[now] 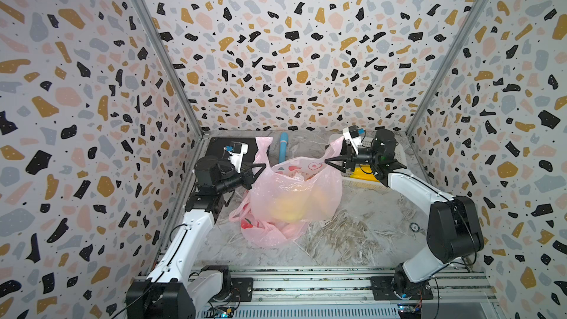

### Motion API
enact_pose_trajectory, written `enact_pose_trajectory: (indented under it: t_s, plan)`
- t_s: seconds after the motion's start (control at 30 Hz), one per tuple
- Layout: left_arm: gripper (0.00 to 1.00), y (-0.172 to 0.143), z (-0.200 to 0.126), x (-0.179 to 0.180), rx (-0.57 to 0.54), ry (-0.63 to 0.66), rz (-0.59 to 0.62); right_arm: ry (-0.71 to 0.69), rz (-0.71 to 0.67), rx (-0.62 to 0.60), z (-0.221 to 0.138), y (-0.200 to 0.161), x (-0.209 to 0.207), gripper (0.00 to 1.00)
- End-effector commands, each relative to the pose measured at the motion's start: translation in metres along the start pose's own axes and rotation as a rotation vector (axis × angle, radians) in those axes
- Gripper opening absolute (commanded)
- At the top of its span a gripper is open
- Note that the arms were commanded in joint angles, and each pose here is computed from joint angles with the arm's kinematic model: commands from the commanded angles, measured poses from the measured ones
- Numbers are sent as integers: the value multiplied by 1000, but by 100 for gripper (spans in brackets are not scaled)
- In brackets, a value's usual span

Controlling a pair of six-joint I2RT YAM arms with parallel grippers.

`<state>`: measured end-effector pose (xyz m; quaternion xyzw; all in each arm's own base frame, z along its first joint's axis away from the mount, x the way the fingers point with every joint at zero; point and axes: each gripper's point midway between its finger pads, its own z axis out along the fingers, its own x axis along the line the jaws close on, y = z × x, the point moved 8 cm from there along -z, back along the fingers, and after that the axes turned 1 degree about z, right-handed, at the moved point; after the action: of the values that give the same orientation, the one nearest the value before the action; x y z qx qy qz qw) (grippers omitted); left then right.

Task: Place the banana into a plastic bag & tie a knot
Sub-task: Adjust the plastic bag at the center of the board.

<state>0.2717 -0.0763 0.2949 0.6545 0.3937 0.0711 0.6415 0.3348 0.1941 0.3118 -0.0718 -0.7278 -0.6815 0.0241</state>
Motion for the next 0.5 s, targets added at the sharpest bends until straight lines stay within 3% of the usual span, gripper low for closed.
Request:
enact_pose_trajectory:
  t_s: [0.0,0.13,0.27,0.47]
  plan:
    - [0,13,-3,-7,-39,-23,47,-40,-38,113,2,-15,9,62]
    - [0,12,-5,-7,-39,-18,53,-52,-39,66,0,-11,13,44]
    - [0,13,-4,-5,-39,-7,32,-106,-34,39,-3,-3,18,0]
    - [0,9,5,-7,4,46,-17,-252,-34,61,2,1,34,0]
